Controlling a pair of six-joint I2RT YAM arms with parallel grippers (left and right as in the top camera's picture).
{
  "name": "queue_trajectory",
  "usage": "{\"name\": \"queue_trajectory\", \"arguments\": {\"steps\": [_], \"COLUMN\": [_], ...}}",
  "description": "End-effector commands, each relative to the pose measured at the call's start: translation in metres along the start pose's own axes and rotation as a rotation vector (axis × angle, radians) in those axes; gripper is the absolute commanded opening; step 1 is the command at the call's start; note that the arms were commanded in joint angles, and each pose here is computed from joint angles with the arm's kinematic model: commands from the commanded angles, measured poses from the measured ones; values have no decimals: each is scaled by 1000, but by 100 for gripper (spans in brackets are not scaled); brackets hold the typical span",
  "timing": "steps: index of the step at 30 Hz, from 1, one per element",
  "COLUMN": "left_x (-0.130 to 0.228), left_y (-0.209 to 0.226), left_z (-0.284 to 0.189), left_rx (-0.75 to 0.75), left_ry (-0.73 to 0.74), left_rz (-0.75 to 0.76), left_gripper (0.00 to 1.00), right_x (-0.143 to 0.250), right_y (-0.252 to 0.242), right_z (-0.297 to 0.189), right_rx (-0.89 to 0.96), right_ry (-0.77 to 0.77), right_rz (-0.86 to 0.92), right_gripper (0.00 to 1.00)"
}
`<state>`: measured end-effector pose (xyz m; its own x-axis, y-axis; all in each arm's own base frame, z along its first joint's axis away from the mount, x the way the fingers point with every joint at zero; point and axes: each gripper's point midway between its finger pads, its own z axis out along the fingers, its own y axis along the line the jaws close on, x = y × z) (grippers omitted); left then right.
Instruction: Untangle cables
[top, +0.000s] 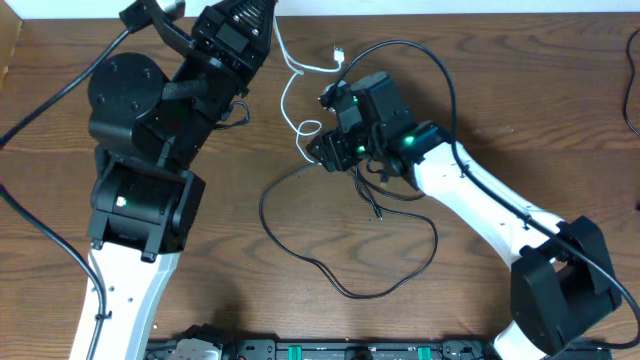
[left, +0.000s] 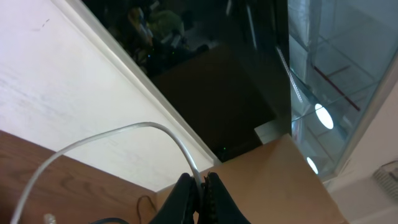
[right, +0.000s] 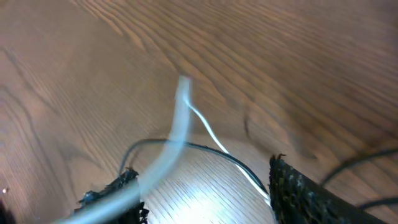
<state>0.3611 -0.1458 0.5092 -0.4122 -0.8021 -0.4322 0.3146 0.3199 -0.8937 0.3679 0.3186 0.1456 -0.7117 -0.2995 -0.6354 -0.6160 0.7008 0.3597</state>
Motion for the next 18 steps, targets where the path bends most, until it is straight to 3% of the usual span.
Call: {"name": "queue_trajectory", "arguments": {"steps": [1,14,18], "left_x": [-4,-5,-4], "left_y": [-11,-13,-13], "left_z": [-4,-5,-4], "left_rx": [32,41,39], "left_ry": [-6,-10,-9], "left_rz": [-37,-33,-25], "left_gripper": [8,8,8], "right_x": [6,20,30], "right_y": [5,-2,-7], "right_z": [13,94,103], "right_rx": [3,-9,-4], "right_ry": [9,-25,-3], "right_rz": [15,95,119], "right_gripper": [61,61,48]}}
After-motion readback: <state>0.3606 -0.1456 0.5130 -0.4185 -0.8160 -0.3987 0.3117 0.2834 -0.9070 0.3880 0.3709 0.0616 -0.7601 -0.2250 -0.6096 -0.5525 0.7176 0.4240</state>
